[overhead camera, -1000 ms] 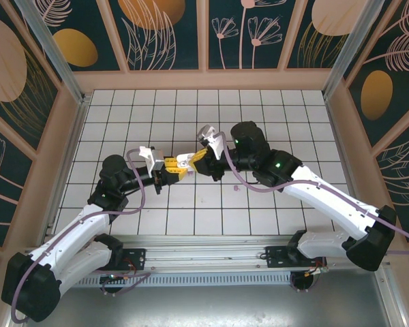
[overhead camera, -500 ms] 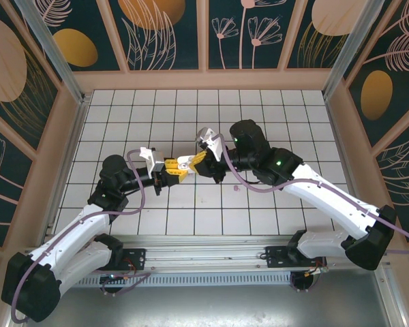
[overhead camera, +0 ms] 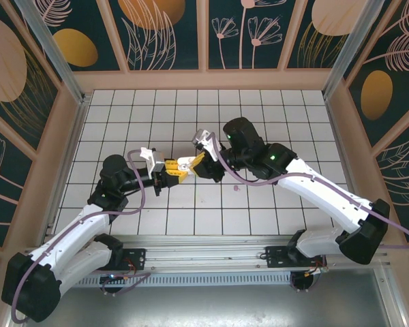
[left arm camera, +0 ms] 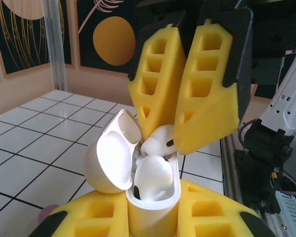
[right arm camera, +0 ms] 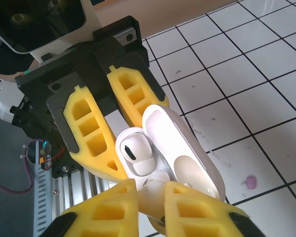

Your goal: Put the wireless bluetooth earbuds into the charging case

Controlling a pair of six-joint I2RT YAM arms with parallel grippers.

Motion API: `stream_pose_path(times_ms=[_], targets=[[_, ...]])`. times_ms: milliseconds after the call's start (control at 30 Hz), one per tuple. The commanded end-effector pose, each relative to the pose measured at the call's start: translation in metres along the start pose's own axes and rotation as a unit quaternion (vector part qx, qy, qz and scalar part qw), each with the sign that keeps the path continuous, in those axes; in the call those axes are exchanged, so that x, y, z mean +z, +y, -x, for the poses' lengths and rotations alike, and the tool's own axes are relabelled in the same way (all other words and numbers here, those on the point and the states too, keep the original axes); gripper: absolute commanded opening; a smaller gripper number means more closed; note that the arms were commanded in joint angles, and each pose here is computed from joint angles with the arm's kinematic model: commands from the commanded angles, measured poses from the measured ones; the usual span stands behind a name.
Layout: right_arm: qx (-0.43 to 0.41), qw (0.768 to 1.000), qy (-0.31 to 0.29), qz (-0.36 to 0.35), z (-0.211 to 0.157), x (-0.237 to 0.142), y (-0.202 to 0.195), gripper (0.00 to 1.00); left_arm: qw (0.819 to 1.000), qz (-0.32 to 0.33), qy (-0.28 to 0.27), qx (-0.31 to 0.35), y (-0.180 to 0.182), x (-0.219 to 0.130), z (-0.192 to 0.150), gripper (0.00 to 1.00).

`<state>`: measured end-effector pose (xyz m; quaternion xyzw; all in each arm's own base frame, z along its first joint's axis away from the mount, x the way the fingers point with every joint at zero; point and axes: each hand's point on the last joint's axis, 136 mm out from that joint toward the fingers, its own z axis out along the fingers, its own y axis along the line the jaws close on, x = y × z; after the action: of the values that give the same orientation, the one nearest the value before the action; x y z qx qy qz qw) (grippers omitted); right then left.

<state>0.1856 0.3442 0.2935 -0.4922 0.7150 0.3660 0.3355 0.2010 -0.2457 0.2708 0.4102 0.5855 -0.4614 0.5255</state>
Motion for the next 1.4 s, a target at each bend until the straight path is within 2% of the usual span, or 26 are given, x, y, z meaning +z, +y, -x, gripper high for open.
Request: stream_pose_path(times_ms=[0, 133, 333, 500, 700, 800, 933, 1167, 1367], targets=[[0.004, 0.999, 0.031, 0.020, -0.011, 0.001, 0.007, 0.23, 0.998, 0.000, -0.040, 0.045, -0.004, -0.003, 0.032, 0.00], [0.004, 1.000, 0.021, -0.009, -0.006, -0.004, 0.000, 0.40, 0.998, 0.001, -0.038, 0.042, -0.004, -0.003, 0.030, 0.00], [0.004, 0.999, 0.006, -0.038, 0.001, -0.013, -0.007, 0.49, 0.998, 0.002, -0.037, 0.042, -0.003, -0.002, 0.030, 0.00], [0.015, 0.999, -0.022, -0.044, 0.013, -0.025, -0.007, 0.51, 0.999, 0.002, -0.035, 0.041, -0.002, -0.002, 0.027, 0.00], [0.045, 0.993, -0.109, -0.025, 0.043, -0.059, -0.008, 0.54, 0.999, 0.004, -0.033, 0.040, -0.002, -0.002, 0.026, 0.00], [0.075, 0.989, -0.128, -0.021, 0.048, -0.065, -0.016, 0.56, 0.999, 0.004, -0.034, 0.041, -0.002, -0.002, 0.027, 0.00], [0.146, 0.980, -0.131, -0.019, 0.045, -0.055, -0.034, 0.56, 0.999, 0.005, -0.032, 0.040, -0.001, -0.002, 0.026, 0.00], [0.243, 0.963, -0.105, 0.051, 0.031, -0.021, -0.044, 0.57, 0.999, -0.001, -0.031, 0.037, -0.002, -0.001, 0.027, 0.00], [0.265, 0.950, -0.106, 0.129, 0.033, -0.007, -0.035, 0.57, 0.999, -0.007, -0.028, 0.033, -0.004, -0.001, 0.025, 0.00]])
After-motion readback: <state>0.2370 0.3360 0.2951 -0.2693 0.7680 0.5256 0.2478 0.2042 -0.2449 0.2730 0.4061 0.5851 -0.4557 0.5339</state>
